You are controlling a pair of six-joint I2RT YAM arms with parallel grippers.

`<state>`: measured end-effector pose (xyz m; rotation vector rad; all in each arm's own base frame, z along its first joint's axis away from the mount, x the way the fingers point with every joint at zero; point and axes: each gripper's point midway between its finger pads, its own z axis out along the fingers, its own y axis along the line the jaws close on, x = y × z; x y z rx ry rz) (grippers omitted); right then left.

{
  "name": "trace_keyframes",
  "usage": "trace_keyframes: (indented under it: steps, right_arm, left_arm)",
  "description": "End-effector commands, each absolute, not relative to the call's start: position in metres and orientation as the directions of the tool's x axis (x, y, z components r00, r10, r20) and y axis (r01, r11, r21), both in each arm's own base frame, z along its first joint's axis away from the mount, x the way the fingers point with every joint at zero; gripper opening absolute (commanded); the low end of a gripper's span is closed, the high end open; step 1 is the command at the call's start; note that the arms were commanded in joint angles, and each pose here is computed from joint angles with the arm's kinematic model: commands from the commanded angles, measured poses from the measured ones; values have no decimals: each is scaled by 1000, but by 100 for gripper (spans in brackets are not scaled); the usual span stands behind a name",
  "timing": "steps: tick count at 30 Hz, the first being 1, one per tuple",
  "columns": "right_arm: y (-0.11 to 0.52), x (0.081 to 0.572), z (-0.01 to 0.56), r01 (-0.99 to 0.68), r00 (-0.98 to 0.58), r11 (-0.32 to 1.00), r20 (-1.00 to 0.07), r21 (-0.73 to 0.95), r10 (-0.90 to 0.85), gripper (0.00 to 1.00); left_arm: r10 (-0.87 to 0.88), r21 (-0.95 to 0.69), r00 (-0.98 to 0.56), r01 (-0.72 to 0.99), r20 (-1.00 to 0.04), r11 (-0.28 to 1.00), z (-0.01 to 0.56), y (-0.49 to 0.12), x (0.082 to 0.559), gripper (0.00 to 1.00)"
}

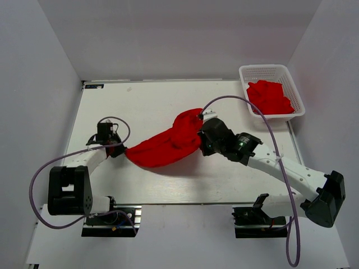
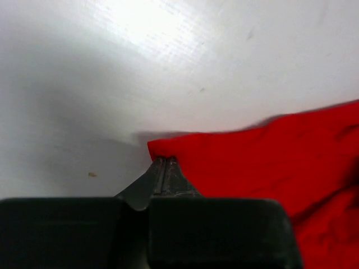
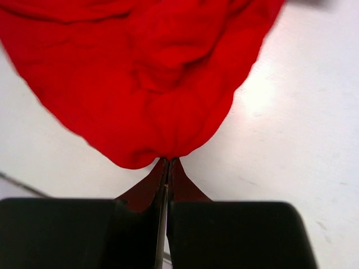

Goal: Fold and stack the t-shirts
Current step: Flatten out the tshirt

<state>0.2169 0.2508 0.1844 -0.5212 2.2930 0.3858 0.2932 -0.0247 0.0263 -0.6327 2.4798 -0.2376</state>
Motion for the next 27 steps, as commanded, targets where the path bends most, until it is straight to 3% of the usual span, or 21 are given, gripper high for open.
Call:
trace_keyframes:
  steps: [1, 3, 8, 16, 20, 27]
  right_arm:
    - [230, 248, 241, -399, -533, 917, -819, 23, -212, 0]
    - [222, 269, 299, -335, -437, 941, -891, 33, -124, 0]
    - [198, 296, 415, -267, -190, 964, -980, -6, -59, 0]
    - [126, 294, 565, -58, 186, 998, -982, -32, -21, 0]
    - [123, 296, 598, -41, 255, 996, -965, -79, -67, 0]
    - [143, 315, 576, -72, 203, 987, -971, -145, -128, 0]
  left_arm:
    - [-482, -335, -607, -346, -632, 876, 99, -12, 350, 0]
    - [-454, -338, -541, -305, -708, 890, 150, -5, 382, 0]
    - [-418, -323, -457, -274, -785, 906, 228, 15, 432, 0]
    - [-303, -263, -173, -220, -937, 939, 417, 61, 465, 0]
    - [-213, -207, -14, -196, -977, 959, 510, 69, 455, 0]
    - [-200, -204, 65, -63, -978, 977, 548, 48, 452, 0]
